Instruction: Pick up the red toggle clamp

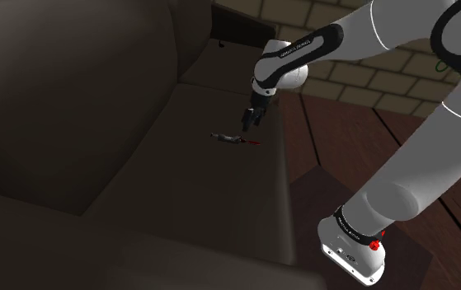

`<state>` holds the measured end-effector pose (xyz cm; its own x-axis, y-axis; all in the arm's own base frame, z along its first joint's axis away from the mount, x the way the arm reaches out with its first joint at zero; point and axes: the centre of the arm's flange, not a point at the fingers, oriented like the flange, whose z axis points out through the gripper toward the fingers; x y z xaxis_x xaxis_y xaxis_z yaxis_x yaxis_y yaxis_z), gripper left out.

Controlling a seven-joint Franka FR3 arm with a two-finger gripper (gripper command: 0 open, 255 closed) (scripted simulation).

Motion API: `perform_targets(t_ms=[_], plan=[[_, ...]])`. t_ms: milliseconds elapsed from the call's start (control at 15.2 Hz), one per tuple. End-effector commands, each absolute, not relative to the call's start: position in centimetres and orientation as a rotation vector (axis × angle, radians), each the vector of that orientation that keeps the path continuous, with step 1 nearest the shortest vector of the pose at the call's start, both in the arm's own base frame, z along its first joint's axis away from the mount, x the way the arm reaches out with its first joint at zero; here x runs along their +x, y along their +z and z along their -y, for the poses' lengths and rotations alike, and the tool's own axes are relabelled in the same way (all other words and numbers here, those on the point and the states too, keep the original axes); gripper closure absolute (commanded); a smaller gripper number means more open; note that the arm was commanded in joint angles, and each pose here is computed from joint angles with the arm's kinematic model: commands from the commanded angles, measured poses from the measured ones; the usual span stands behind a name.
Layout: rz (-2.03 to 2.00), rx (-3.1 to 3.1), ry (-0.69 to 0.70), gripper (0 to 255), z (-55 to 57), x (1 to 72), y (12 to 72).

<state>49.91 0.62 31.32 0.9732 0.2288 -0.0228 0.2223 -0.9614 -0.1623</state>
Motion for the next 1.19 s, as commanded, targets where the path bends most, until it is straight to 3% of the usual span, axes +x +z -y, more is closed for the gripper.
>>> perform_targets(t_ms=[0, 858, 924, 1122], plan=[[0.342, -2.956, 0.058, 0, -0.3, 51.7, 28.9], [0.345, -2.944, 0.054, 0, -0.2, 54.2, 21.2], [0.345, -2.944, 0.054, 255, -0.2, 54.2, 21.2], [0.345, -2.944, 0.054, 255, -0.2, 54.2, 21.3]])
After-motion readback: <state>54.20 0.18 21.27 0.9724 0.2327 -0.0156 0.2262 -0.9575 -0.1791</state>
